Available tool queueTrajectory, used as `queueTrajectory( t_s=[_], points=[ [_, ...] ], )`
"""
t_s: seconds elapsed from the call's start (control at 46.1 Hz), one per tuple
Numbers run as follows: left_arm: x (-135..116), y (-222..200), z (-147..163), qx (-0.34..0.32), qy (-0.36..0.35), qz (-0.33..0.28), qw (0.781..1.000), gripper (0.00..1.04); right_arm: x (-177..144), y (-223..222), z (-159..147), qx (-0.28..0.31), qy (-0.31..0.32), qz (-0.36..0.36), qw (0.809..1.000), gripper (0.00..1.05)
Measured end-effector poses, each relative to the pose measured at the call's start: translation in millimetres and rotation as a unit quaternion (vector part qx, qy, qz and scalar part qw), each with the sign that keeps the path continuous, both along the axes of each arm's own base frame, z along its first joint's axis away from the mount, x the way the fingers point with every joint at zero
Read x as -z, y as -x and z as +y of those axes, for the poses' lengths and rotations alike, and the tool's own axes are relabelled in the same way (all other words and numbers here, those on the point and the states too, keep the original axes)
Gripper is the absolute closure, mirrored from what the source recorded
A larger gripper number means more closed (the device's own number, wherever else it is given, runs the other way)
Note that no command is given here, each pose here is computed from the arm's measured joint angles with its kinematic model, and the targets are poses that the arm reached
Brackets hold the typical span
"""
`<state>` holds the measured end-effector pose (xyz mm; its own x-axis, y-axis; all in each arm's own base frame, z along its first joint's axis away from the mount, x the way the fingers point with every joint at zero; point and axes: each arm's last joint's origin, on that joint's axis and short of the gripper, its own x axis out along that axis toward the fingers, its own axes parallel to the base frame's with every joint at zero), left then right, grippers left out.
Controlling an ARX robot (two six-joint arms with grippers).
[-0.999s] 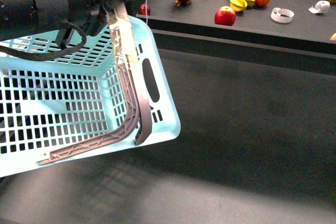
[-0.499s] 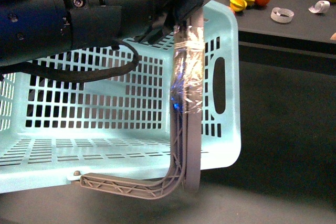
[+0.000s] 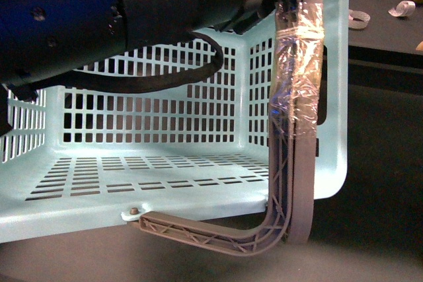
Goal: Pick mango with right arm and hold basket with left
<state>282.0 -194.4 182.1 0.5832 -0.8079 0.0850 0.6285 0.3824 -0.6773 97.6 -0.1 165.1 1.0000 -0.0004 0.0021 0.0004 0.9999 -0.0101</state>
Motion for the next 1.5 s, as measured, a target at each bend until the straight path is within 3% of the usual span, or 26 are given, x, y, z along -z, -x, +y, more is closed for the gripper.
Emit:
queueTrajectory(
  t_s=[0.565, 1.498],
  points=[
    [31.6, -14.5, -25.2, 0.102, 0.009, 0.011, 0.995, 0.95, 0.0, 0.0, 0.0, 0.0, 0.0, 0.0, 1.0, 0.08],
    [53.1, -31.7, -29.8, 0.135, 0.018, 0.024, 0.99, 0.95, 0.0, 0.0, 0.0, 0.0, 0.0, 0.0, 1.0, 0.08]
  ],
)
